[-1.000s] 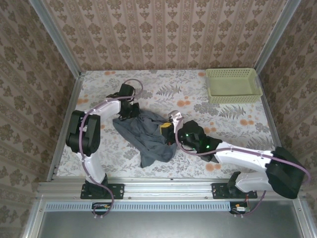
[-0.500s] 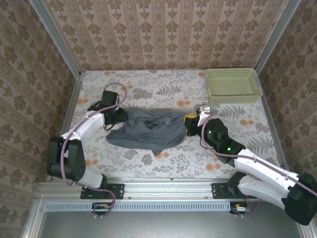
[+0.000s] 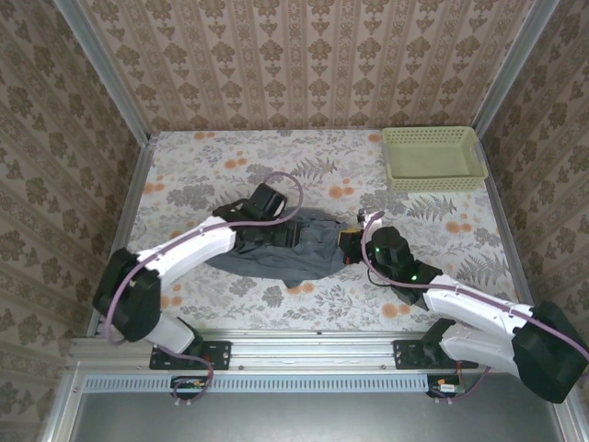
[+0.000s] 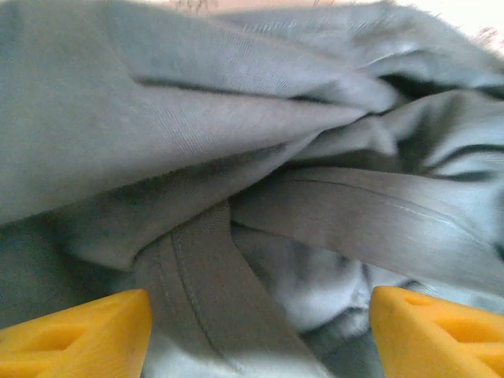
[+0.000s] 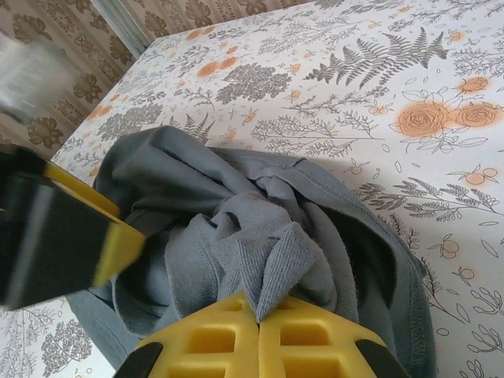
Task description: Fold the inside-out t-shirt
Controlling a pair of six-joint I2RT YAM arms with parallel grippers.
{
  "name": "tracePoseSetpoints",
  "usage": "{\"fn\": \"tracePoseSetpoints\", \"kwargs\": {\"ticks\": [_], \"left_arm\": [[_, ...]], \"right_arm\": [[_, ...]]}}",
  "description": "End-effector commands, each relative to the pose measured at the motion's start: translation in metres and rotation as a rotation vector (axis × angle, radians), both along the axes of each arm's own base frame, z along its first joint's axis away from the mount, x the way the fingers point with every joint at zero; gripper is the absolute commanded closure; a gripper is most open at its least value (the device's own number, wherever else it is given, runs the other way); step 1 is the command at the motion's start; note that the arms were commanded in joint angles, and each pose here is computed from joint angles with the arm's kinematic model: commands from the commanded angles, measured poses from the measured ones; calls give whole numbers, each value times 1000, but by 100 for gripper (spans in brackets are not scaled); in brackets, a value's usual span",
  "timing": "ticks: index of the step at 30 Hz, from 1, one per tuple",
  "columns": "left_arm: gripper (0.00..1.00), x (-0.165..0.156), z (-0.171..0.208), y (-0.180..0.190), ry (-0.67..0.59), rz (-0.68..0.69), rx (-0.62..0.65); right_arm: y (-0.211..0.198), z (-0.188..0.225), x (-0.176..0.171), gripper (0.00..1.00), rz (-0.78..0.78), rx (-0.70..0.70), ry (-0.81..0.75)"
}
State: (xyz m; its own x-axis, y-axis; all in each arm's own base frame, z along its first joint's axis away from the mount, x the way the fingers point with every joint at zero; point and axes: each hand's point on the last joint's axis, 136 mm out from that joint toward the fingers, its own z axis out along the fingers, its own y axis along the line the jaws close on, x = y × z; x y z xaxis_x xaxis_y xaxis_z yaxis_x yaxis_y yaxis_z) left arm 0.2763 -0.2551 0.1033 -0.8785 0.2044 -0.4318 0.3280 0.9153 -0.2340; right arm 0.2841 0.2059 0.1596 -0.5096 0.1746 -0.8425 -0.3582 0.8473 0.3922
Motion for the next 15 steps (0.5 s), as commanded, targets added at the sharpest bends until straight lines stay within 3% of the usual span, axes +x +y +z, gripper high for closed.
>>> {"fn": "tracePoseSetpoints", "kwargs": {"ticks": [1, 4, 8, 11, 15], "left_arm": [[32, 0, -19, 3, 60, 20, 77], [48, 5, -32, 13, 84, 58, 155], [82, 21, -13, 26, 42, 97, 181], [100, 42, 33, 33, -45, 128, 141], [100, 71, 159, 40, -290, 158, 15]], "right_arm": [[2, 23, 1, 100, 7, 30, -52], [-3, 24, 2, 100, -13, 16, -58], [-16, 26, 8, 100, -84, -40, -52], [-18, 44, 15, 100, -99, -75, -70], [-22, 107, 27, 100, -109, -82, -143]]}}
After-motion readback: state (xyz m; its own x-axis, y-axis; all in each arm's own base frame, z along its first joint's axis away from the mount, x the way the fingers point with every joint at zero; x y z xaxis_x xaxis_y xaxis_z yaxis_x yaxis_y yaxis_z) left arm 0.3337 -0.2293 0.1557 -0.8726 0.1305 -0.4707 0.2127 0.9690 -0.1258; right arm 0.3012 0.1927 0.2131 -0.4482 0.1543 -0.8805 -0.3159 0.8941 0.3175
